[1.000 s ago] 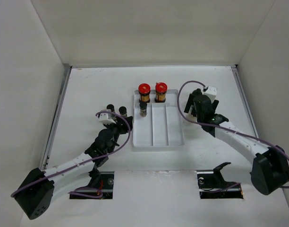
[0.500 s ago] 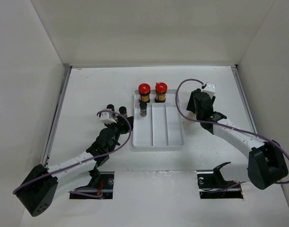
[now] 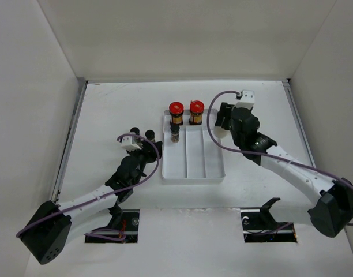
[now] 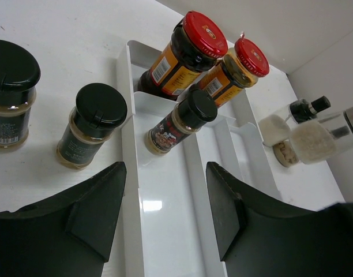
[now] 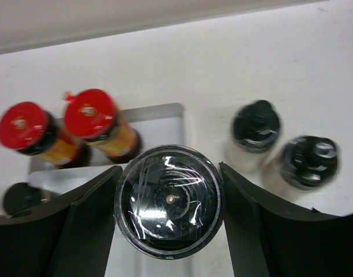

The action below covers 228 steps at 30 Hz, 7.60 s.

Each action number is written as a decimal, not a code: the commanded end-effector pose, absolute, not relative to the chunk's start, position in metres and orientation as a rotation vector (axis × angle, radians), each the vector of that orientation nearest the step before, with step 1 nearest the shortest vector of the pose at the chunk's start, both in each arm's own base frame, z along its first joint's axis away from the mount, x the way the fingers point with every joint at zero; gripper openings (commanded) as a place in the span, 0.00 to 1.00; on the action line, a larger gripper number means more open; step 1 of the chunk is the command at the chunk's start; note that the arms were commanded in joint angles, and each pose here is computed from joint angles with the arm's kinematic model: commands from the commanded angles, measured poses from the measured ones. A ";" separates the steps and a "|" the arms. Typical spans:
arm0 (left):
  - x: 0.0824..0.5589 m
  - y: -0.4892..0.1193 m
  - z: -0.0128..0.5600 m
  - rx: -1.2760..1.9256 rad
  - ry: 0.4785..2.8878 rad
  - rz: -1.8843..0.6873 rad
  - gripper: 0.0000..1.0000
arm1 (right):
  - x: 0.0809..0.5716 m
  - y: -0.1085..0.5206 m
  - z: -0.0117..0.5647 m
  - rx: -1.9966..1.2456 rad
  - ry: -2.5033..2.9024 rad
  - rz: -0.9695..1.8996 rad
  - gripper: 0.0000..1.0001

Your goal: Organize the condiment bottles

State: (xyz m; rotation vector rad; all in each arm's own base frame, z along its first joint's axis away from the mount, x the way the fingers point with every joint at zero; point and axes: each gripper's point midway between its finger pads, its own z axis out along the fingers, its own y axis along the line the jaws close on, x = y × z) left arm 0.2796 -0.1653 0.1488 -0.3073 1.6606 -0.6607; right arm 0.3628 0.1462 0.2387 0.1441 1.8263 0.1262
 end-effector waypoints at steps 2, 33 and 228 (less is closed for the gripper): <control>0.281 -0.162 0.160 -0.333 1.606 -0.692 0.56 | 0.377 0.223 0.291 0.102 1.686 0.406 0.63; 0.280 -0.158 0.161 -0.335 1.596 -0.688 0.56 | 0.397 0.267 0.237 0.016 1.721 0.348 1.00; 0.319 -0.153 0.174 -0.249 1.848 -0.318 0.57 | 0.316 0.166 0.190 0.224 1.764 0.407 0.20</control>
